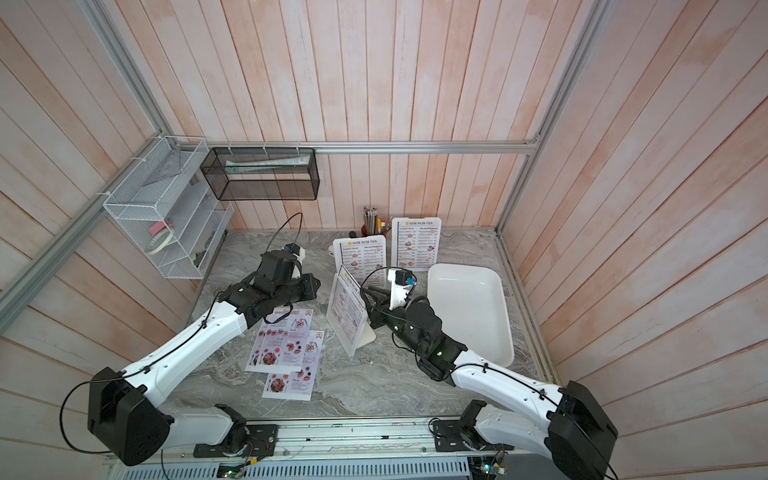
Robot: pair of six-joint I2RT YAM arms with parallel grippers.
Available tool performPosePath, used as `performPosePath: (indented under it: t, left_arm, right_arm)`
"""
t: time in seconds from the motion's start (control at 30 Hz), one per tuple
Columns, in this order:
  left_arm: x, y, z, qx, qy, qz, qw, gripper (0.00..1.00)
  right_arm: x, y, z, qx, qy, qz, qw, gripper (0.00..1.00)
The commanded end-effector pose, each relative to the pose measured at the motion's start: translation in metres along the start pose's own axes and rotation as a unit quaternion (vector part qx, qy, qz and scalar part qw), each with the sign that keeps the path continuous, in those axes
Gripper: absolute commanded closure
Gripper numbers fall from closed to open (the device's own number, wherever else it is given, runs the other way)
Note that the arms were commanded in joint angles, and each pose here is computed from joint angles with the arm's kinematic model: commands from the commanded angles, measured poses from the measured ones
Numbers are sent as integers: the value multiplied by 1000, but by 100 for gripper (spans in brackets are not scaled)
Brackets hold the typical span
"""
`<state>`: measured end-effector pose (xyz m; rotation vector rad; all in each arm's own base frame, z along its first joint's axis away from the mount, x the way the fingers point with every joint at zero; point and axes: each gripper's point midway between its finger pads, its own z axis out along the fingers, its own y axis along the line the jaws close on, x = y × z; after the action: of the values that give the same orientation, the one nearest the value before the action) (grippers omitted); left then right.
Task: Replace the menus in the menu holders
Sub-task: Insert the menu into the menu holder.
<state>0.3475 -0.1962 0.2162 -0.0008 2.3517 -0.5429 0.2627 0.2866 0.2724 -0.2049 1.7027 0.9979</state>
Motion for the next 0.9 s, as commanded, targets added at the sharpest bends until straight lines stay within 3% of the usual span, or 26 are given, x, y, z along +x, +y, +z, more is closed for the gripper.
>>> performPosePath:
  t: [0.0,0.27,0.33,0.47,0.63,0.87]
  left_arm:
    - [-13,-11,-3,13,-15,11,1000,80]
    - [-17,-26,-1,17,-14,41,999,77]
    - [-17,-26,0,14,-13,42,999,69]
    - [-16,-17,0,-9,-13,39,999,66]
    - [-10,-3,1,-29,-7,32,999,66]
    - [0,21,0,-49,-1,11,999,66]
  right_arm:
    - [4,6,2,-16,19,13,1000,75]
    - [-35,13,-4,14,0,-7,1000,72]
    - [-41,6,2,50,23,-7,998,74]
    - [-37,-17,16,153,98,0,983,93]
    - [-14,-23,38,199,193,-14,961,95]
    - [9,-17,58,204,236,-29,950,97]
